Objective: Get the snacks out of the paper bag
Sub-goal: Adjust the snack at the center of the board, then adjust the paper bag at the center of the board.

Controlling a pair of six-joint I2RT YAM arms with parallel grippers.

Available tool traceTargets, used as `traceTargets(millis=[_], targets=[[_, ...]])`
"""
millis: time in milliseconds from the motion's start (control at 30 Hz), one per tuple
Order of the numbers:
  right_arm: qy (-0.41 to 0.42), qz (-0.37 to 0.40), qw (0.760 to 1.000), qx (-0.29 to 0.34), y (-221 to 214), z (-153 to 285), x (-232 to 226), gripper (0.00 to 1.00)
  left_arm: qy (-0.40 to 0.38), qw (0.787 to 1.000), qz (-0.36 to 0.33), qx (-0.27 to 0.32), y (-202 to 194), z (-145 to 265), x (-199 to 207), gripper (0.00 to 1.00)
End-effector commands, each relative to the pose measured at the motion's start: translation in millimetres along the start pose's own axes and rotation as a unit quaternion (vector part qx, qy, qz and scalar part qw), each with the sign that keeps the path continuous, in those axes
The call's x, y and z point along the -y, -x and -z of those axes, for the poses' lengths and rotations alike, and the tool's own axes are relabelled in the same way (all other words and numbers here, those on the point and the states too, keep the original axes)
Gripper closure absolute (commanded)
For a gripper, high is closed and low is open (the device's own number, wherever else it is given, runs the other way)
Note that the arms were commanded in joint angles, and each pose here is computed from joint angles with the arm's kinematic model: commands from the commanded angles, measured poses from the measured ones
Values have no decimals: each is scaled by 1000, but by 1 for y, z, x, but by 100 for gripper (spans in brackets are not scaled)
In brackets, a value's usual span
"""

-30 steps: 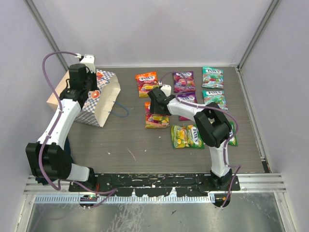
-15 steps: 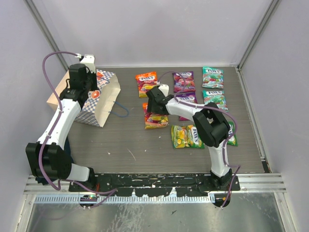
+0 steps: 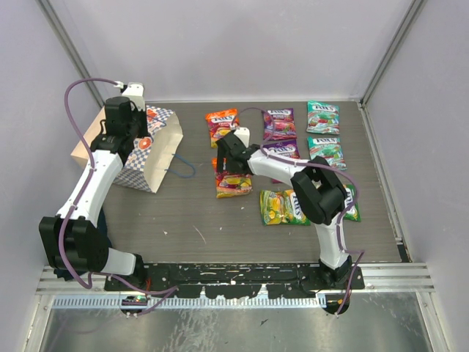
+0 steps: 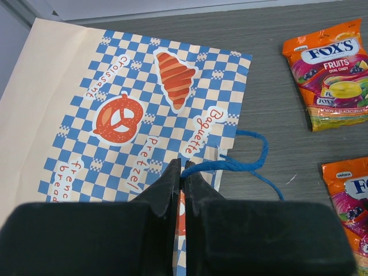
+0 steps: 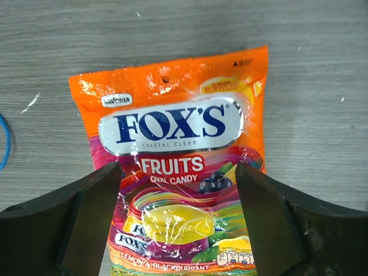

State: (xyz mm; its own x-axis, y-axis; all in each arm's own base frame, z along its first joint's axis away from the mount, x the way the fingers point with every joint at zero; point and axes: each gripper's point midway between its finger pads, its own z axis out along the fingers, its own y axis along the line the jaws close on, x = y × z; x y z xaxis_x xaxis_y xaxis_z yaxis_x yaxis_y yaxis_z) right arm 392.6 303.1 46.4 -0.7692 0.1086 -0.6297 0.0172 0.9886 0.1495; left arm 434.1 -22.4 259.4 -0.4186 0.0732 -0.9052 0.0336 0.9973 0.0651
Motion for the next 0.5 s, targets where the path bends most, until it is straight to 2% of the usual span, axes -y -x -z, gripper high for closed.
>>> traceTargets(millis=[0,200,300,467], targets=[[48,6,994,101,85,64,-26,2,-3,998,10,56,41,18,-2,97],[114,30,984,131,111,105,-56,0,-3,997,14,76,65,32,-4,98],[180,47,973,134,103,114,-90,0,-1,996,20,88,81,42,-5,99],[319,58,941,94,77,113,-152,0,-9,993,28,118,109,56,-4,99]])
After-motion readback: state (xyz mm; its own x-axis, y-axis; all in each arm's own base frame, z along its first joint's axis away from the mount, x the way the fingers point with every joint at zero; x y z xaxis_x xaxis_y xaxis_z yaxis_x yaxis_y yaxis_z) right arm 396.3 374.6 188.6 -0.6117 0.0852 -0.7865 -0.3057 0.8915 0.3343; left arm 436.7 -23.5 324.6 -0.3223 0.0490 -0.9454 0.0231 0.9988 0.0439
